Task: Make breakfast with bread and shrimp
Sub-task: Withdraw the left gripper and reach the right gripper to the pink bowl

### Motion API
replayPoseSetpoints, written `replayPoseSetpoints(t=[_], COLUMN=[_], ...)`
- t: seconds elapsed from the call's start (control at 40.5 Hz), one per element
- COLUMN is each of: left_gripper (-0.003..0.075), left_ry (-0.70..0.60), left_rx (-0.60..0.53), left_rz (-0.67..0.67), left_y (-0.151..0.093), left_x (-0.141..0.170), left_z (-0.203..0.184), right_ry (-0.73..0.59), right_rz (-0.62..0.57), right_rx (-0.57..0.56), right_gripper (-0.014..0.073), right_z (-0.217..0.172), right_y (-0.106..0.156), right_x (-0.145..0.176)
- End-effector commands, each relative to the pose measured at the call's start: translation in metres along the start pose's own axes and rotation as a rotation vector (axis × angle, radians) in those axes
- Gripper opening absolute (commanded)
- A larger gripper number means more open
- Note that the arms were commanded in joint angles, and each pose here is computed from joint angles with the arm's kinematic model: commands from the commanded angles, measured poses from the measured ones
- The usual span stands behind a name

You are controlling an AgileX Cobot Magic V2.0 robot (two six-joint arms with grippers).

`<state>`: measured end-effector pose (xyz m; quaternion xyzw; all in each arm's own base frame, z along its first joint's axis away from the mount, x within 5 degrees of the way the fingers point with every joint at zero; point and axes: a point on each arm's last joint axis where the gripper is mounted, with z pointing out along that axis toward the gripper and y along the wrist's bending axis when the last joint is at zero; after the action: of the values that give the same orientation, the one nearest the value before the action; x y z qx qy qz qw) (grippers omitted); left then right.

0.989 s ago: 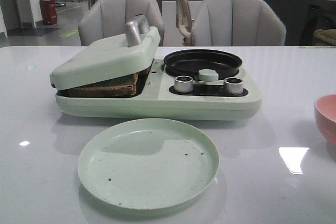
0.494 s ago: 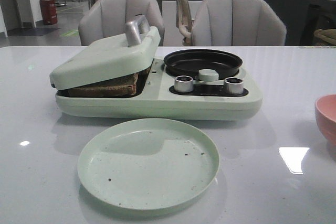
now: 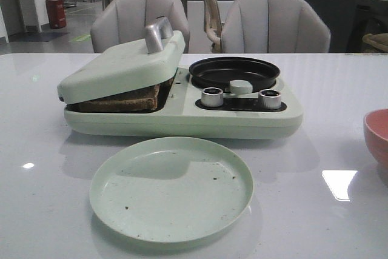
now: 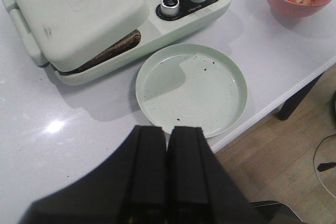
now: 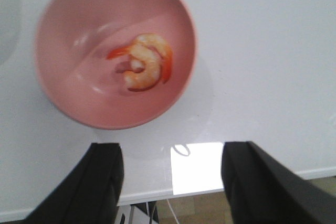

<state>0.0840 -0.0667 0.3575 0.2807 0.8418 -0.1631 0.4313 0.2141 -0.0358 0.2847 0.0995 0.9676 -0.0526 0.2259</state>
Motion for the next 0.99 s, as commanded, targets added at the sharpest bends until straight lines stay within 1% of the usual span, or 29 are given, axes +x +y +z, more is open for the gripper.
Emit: replayPoseSetpoints(t=[0.0,0.124,0.272,0.519,0.717,0.791,0.964], left_gripper=[0.0101,0.0101,0.0101,0.0101,0.0101,0.0101,0.0101], left_ry=[-0.103,-0.103,-0.091,-0.083,-0.083,-0.083,-0.083], left_rx=[0.014,0.015,0.015,0.015,0.015,0.015,0.015], left_rz=[-0.011,-0.012,-0.012,-0.012,-0.012,-0.012,-0.006], left_y=[-0.002,-0.002,-0.002,-0.002,-0.002,-0.002,-0.002], left_x=[-0.013,-0.013,-0.012,-0.011,-0.011,-0.011,-0.011], left_z=[-0.007,-0.007,-0.006,-0.006,-0.006,-0.006,-0.006], right_ry=[0.008,0.080,0.140,0.157,0.180,0.185,0.197], right_rz=[0.022,0.034,0.005,0.004,-0.024,-0.026,-0.051], right_rx=[-0.001,-0.060,-0.091,-0.091,-0.103,-0.113,-0.119], right_gripper=[0.0516,0.0516,0.0516,0.0516,0.0512,0.0479,0.0312], right_z=[0.009,0.032,0.060,0.095,0.112,0.117,0.124], right_y=[-0.013,-0.021,-0.025,-0.027,-0.026,-0.025,-0.025], right_x=[-0.021,-0.037,-0.053,-0.080,-0.092,-0.094,-0.093])
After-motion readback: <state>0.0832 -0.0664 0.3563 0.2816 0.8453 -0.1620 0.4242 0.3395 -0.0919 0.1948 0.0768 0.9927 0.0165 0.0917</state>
